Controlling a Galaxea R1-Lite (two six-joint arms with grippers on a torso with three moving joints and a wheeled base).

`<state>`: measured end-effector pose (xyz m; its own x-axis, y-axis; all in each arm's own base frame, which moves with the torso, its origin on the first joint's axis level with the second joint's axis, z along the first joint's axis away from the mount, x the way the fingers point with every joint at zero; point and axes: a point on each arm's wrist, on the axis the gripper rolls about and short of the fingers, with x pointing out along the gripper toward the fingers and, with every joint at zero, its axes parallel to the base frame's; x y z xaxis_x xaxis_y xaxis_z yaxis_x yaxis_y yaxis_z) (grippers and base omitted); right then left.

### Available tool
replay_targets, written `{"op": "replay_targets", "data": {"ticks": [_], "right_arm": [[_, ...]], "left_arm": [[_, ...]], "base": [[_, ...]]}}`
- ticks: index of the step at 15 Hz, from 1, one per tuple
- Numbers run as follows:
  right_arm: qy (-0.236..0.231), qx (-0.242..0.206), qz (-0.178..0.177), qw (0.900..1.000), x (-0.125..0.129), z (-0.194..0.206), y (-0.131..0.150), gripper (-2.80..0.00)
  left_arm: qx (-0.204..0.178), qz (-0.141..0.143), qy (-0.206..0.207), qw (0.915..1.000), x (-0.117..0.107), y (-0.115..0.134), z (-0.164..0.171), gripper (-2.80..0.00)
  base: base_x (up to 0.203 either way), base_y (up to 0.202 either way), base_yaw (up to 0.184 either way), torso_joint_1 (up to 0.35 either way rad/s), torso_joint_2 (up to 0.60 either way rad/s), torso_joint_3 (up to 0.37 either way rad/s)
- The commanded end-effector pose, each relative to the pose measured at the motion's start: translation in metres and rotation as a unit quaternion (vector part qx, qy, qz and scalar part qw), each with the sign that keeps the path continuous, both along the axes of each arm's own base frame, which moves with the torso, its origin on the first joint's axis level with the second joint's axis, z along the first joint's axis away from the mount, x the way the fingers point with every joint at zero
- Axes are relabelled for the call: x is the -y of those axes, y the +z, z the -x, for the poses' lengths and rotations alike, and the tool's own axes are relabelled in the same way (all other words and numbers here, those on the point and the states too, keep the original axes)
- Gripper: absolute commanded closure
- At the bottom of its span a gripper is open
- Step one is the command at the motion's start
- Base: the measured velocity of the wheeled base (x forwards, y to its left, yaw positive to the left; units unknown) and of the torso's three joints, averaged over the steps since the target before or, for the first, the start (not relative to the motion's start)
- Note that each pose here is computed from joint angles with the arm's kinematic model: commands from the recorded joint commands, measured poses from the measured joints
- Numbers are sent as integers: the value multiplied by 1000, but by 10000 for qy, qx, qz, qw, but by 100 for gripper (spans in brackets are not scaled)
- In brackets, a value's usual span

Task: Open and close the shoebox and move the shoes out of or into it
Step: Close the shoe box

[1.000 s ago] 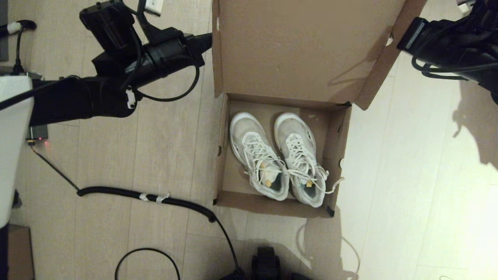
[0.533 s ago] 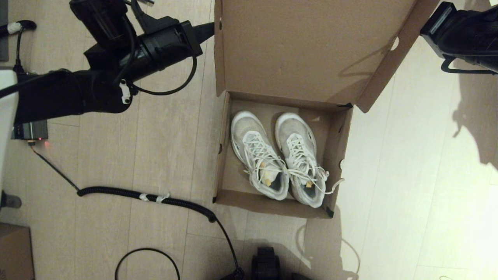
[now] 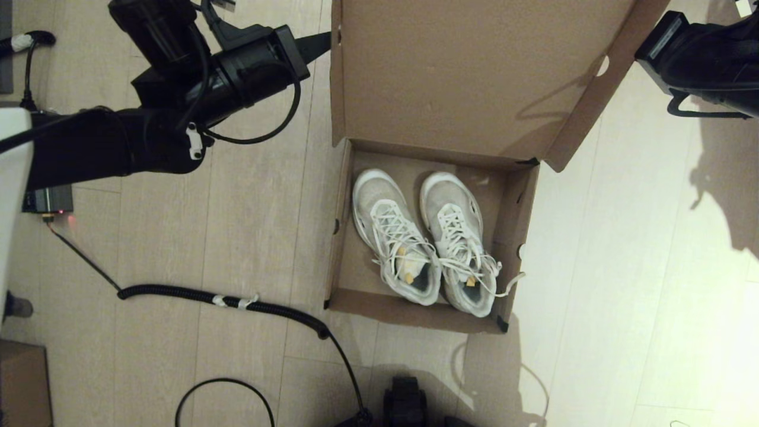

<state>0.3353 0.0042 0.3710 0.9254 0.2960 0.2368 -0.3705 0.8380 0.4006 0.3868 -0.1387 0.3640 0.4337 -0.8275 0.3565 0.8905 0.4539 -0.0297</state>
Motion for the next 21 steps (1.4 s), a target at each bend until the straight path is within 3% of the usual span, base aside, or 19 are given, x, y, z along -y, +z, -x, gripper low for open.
{"op": "replay_targets", "data": {"ticks": [1, 5, 9, 11, 17, 18, 19, 20, 21], "right_arm": [[14, -19, -14, 10000, 0, -3, -2, 0], [-57, -64, -276, 9996, 1, -2, 0, 0], [559, 25, -499, 9972, -31, 6, 11, 0], [797, 7, -684, 9945, -33, 12, 17, 0], [816, 154, -578, 9949, -33, 13, 23, 0], [766, 172, -403, 9961, -34, 11, 20, 0], [619, 235, 75, 9978, -34, 6, 13, 0], [405, 329, 773, 9956, -33, -1, 2, 0], [157, 439, 1589, 9862, -29, -8, -10, 0]], "left_arm": [[-29, 59, -43, 10000, -2, 4, 3, 0], [-41, 93, -31, 9999, -4, 7, 5, 0], [-46, 92, -83, 9999, -1, 7, 6, 0], [-47, 92, -126, 9999, 2, 7, 8, 0], [-18, 103, -145, 9998, 3, 9, 10, 0], [-17, 88, -126, 9999, 4, 8, 9, 0], [23, -8, -58, 10000, 3, 2, 6, 0], [169, -164, 72, 9997, 1, -3, 1, 0], [376, -409, 264, 9981, -1, -14, -8, 0]], "base": [[0, 0, 0, 0, 0, 0], [0, 0, 0, 0, 0, 0], [0, 0, 0, 0, 0, 0], [0, 0, 0, 0, 0, 0], [0, 0, 0, 0, 0, 0], [0, 0, 0, 0, 0, 0], [0, 0, 0, 0, 0, 0], [0, 0, 0, 0, 0, 0], [0, 0, 0, 0, 0, 0]]}}
